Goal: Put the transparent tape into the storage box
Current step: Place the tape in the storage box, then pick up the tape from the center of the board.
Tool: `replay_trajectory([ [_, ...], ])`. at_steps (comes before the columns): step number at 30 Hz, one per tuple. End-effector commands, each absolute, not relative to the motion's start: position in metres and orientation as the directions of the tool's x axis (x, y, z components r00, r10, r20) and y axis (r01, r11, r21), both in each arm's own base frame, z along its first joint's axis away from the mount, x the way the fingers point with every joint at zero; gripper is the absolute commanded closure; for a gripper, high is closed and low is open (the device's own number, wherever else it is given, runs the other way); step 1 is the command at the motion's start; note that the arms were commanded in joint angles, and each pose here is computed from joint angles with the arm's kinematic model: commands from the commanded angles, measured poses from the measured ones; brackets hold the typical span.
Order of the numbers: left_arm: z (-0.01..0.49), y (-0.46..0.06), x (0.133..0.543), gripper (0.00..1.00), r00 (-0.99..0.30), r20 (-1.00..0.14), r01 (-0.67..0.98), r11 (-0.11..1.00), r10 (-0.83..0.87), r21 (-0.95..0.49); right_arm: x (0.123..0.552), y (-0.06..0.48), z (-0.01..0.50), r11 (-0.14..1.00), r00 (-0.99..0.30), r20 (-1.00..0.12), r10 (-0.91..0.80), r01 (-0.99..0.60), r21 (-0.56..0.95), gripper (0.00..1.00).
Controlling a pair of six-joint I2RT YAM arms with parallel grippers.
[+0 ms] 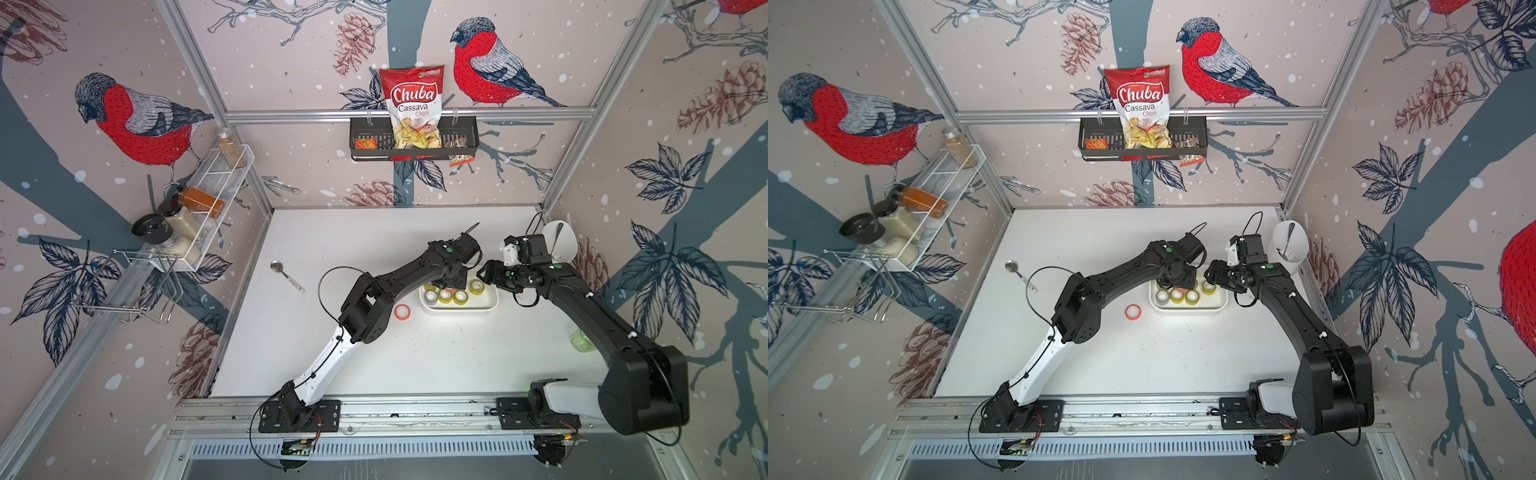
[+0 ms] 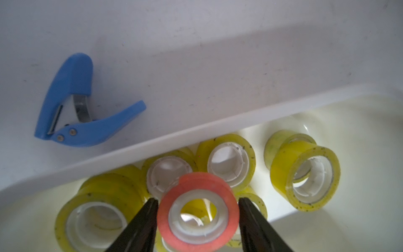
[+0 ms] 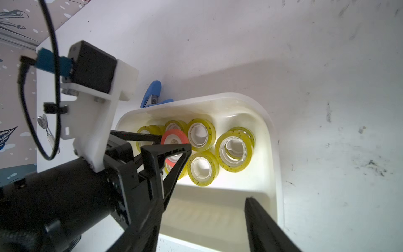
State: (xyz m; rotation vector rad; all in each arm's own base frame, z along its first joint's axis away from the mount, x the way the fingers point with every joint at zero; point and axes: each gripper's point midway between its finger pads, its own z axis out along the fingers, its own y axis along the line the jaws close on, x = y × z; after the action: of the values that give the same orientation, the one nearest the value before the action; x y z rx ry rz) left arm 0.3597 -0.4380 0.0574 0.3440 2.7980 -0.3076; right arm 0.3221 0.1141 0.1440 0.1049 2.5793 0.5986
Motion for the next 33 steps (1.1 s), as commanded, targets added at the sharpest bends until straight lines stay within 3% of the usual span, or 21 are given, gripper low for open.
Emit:
replay_trajectory([
  [1,0.062,-0.439,0.362,0.35,-0.919,-0.331,0.280,0.944,0.212,-0.174,0.326,0.116,0.149,0.899,-0.870,-0.462,0.170,-0.055,0.435,0.34],
  [16,0.161,-0.445,0.347,0.33,-0.871,-0.457,0.326,0.907,0.179,-0.267,0.324,0.114,0.151,0.914,-0.865,-0.481,0.142,-0.072,0.399,0.35],
  [26,0.188,-0.365,0.332,0.34,-0.864,-0.491,0.251,0.939,0.109,-0.233,0.316,0.144,0.155,0.908,-0.869,-0.495,0.010,-0.199,0.369,0.37],
  [33,0.186,-0.288,0.323,0.36,-0.866,-0.499,0.169,0.951,0.017,-0.261,0.296,0.198,0.160,0.848,-0.832,-0.513,-0.209,-0.415,0.328,0.37],
])
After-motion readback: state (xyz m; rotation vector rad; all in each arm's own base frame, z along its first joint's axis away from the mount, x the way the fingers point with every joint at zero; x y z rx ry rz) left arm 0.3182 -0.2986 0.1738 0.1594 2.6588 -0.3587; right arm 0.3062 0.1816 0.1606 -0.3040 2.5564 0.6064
